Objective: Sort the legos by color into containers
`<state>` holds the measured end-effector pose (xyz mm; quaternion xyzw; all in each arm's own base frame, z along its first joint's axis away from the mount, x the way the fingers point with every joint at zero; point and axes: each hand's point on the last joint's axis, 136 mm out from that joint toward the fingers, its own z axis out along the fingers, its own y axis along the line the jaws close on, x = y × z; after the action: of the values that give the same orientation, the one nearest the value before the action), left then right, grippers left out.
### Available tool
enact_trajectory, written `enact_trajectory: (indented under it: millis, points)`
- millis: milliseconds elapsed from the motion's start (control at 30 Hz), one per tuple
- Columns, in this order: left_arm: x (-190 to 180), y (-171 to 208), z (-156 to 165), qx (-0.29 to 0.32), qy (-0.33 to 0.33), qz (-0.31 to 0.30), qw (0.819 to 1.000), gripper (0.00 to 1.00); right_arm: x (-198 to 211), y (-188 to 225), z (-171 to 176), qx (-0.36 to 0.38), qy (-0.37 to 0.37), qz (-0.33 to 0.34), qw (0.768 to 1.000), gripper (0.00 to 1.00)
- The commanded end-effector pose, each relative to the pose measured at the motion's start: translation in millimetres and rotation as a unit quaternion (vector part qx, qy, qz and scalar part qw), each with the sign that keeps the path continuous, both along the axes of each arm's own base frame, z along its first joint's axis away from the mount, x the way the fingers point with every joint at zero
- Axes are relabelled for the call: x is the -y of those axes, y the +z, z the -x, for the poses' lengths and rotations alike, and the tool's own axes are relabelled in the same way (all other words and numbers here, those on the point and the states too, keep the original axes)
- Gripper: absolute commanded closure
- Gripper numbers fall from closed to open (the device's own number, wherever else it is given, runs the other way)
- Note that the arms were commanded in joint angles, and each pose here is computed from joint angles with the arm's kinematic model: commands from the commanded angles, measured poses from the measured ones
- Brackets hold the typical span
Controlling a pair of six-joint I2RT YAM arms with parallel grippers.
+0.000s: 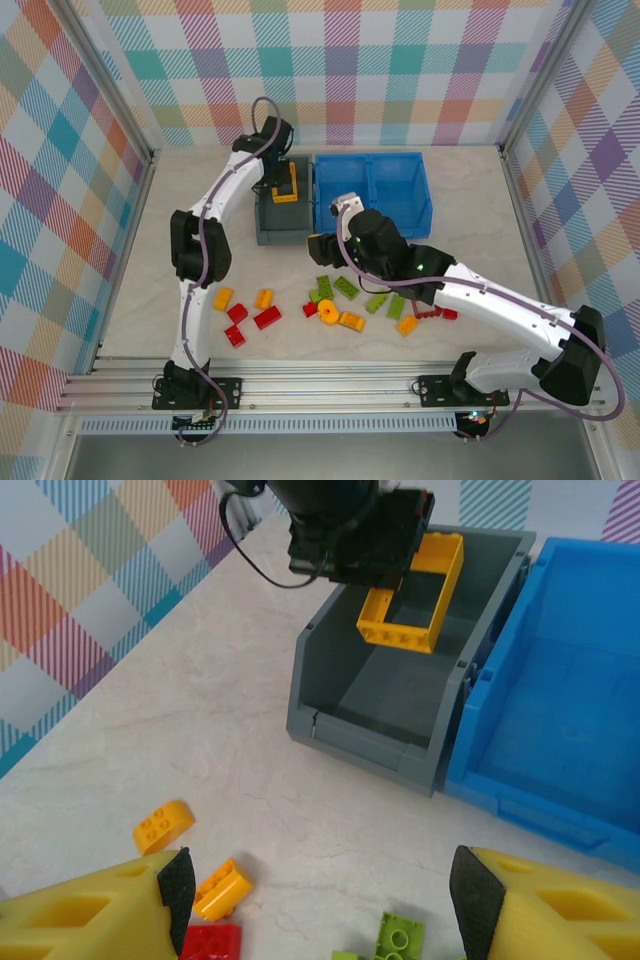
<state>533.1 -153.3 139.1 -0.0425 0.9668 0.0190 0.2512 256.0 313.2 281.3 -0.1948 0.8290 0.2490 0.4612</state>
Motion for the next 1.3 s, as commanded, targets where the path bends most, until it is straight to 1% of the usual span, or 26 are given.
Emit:
enact_trajectory:
  millis: [0,167,367,400,467,533,600,667,733,833,900,967,1033,1133,1233,1267]
  points:
    - [6,-13,-3,-0.018,-0.020,-0.003,1.000,1.00,0,20,-7,0.030,-0.015,-0.012,0.999,0.30]
    - [20,-35,-18,-0.012,-0.023,0.020,0.999,1.00,13,13,-4,0.021,-0.029,-0.007,0.999,0.29]
    - [33,-45,-27,-0.010,-0.028,0.048,0.998,0.99,40,0,1,0.003,-0.060,0.002,0.998,0.29]
    - [34,-45,-27,-0.011,-0.028,0.052,0.998,0.95,47,-3,1,-0.003,-0.070,0.004,0.998,0.29]
    - [36,-44,-26,-0.014,-0.027,0.057,0.998,0.82,64,-11,1,-0.019,-0.099,0.010,0.995,0.29]
    - [35,-39,-22,-0.017,-0.024,0.058,0.998,0.75,84,-22,1,-0.041,-0.133,0.021,0.990,0.29]
    - [34,-30,-18,-0.016,-0.023,0.057,0.998,0.72,112,-35,4,-0.069,-0.184,0.042,0.980,0.30]
    - [34,-19,-14,-0.009,-0.023,0.058,0.998,0.70,141,-50,9,-0.107,-0.235,0.058,0.964,0.31]
    - [35,-3,-10,0.000,-0.021,0.062,0.998,0.69,171,-66,20,-0.157,-0.292,0.067,0.941,0.33]
    - [36,32,-1,0.026,-0.011,0.073,0.997,0.68,204,-89,39,-0.221,-0.353,0.087,0.905,0.37]
    - [43,59,13,0.047,-0.006,0.090,0.995,0.65,230,-107,60,-0.277,-0.405,0.105,0.865,0.38]
    - [53,80,32,0.065,-0.006,0.103,0.993,0.64,242,-120,77,-0.312,-0.436,0.100,0.838,0.38]
    - [65,99,59,0.082,-0.009,0.125,0.989,0.65,242,-134,88,-0.337,-0.443,0.074,0.827,0.41]
    - [87,112,110,0.094,-0.034,0.167,0.981,0.64,245,-156,98,-0.368,-0.468,0.035,0.803,0.43]
    - [116,118,170,0.103,-0.107,0.206,0.967,0.59,245,-172,99,-0.387,-0.488,-0.005,0.782,0.44]
    - [127,119,193,0.107,-0.138,0.219,0.960,0.56,244,-179,98,-0.397,-0.499,-0.025,0.770,0.44]
